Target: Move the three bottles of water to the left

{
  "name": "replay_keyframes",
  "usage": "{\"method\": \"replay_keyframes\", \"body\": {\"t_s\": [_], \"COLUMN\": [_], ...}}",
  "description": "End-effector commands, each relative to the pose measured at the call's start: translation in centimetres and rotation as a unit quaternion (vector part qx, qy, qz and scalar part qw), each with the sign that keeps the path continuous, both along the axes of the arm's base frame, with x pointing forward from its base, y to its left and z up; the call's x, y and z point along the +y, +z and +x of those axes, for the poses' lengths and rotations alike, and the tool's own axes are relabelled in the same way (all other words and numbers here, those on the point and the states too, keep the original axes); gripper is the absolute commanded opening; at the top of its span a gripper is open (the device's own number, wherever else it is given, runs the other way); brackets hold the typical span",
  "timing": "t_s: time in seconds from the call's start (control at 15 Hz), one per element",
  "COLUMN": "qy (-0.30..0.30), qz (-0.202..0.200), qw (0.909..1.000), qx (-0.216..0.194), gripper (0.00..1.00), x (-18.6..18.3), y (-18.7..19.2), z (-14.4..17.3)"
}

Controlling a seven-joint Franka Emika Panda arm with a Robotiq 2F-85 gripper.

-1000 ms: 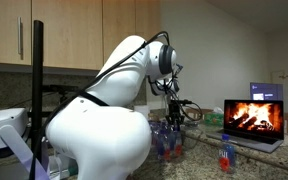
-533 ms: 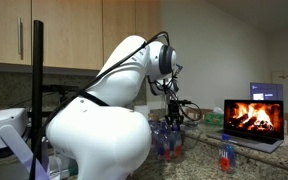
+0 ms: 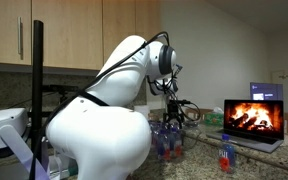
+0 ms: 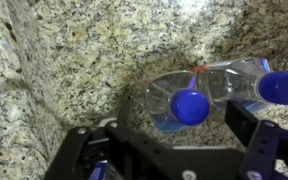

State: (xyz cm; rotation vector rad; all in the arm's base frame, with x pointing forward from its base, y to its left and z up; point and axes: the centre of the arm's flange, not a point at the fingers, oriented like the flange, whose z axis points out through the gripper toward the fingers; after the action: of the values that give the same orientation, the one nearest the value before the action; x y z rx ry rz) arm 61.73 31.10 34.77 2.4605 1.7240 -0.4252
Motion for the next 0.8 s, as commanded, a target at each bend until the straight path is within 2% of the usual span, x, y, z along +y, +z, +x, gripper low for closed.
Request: {"method": "replay_keyframes", "body": {"t_s": [0.0, 0.13, 0.27, 0.47, 0.73], "qy": [-0.008, -0.017, -0.034, -0.08, -0.18], "qz": [0.005, 0.017, 0.051, 0.117, 0.165], "qw": [0.9998, 0.9989, 0.9954, 0.9841, 0.9644], "qx": [-0.016, -0.041, -0.074, -0.107, -0.102], "gripper": [1.0, 1.0, 1.0, 1.0, 1.0], "x": [-0.7, -1.1, -2.0, -5.8, -12.8], "y": [1.0, 2.3, 4.2, 7.7, 9.6], "z": [-1.1, -1.4, -1.6, -3.0, -3.9]}}
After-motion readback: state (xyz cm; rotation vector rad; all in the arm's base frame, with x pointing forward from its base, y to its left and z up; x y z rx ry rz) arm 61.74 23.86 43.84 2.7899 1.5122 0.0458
